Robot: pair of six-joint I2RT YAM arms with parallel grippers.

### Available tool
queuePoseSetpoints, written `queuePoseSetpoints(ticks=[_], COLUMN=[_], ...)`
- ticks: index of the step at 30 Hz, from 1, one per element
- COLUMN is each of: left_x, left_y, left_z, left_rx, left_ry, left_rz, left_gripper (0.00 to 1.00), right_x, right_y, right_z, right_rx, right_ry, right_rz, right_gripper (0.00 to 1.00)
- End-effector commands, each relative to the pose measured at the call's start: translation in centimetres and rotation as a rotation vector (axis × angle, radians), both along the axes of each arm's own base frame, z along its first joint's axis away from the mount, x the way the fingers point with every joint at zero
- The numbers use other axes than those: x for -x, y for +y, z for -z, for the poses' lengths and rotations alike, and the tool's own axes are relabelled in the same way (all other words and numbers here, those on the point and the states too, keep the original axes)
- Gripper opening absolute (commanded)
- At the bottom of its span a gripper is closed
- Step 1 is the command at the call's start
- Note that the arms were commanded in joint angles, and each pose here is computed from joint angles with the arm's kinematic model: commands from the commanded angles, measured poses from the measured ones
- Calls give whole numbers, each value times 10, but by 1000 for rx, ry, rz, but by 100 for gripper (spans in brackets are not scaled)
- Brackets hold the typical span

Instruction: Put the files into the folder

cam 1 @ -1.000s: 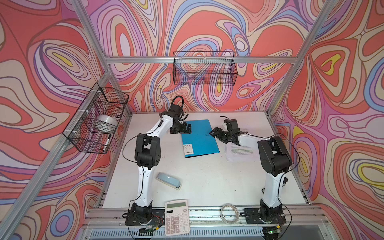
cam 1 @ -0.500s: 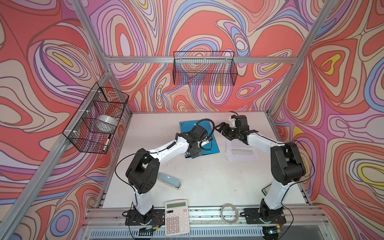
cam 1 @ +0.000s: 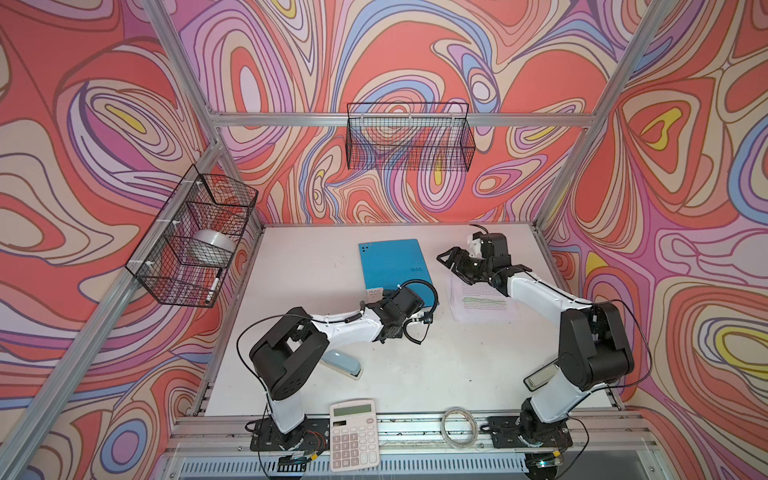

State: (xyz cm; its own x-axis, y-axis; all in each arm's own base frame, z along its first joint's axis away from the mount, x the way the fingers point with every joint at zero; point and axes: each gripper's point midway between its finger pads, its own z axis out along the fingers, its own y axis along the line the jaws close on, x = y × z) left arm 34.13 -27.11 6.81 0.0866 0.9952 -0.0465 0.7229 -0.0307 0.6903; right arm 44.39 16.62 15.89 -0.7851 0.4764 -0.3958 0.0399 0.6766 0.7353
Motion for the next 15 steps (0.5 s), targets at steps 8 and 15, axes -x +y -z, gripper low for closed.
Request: queuePoseSetpoints(ticks=[8, 15], left_x=[-14, -24], left_y=[-5, -8], left_z=[-4, -11], left_rx=[-21, -10], left_ry=[-172, -262], left_rz=[84, 77], left_gripper=[100, 100], right_x=[9, 8], right_y=[-5, -5], right_z=[3, 1], right_rx=[8, 3], right_ry=[11, 3], right_rz=[7, 7], right_gripper=[84, 84])
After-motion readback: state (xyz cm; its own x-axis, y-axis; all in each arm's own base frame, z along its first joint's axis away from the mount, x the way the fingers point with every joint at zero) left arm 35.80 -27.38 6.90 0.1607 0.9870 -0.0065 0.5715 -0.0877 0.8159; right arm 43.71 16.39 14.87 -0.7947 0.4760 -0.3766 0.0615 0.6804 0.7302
